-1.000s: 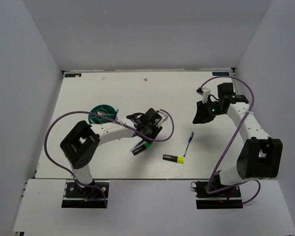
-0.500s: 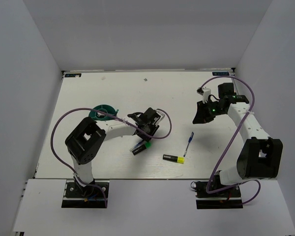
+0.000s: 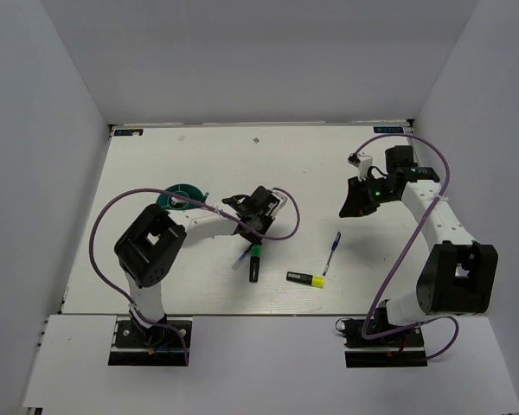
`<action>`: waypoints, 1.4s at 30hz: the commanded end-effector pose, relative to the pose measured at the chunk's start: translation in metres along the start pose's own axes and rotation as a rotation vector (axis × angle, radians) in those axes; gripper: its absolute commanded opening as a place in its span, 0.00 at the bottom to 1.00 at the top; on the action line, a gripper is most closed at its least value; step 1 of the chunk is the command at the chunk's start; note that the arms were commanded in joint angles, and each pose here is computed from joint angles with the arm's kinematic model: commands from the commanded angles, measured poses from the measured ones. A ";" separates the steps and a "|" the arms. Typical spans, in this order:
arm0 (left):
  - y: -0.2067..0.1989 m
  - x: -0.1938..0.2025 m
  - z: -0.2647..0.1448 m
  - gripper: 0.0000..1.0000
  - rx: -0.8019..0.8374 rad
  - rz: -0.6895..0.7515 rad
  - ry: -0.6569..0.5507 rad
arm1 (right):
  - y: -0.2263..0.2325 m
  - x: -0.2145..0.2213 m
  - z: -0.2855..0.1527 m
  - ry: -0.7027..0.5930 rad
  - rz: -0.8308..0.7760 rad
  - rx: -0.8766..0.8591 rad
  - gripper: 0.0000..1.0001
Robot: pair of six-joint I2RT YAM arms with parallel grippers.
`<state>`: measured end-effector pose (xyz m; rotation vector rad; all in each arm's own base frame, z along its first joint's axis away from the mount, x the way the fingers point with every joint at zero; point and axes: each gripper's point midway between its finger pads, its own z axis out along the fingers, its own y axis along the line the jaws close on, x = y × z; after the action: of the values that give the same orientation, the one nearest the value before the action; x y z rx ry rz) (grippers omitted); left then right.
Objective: Sort the stationery into containers
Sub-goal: Pick up the pen from the center of the board, then place the pen in the storage box.
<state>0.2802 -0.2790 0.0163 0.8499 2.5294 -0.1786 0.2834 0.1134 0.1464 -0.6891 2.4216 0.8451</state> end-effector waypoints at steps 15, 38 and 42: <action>0.090 -0.091 -0.187 0.00 -0.170 -0.250 -0.708 | 0.007 0.005 -0.001 -0.003 0.009 -0.042 0.26; 0.211 -0.064 -0.180 0.00 -0.393 -0.438 -0.725 | 0.007 0.008 0.005 0.010 0.018 -0.069 0.26; 0.212 -0.064 -0.169 0.00 -0.367 -0.442 -0.732 | 0.008 0.010 0.006 0.015 0.017 -0.076 0.26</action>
<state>0.3823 -0.0935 0.1981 0.0360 1.9492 -0.0684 0.2788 0.1167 0.1403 -0.6894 2.4266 0.9037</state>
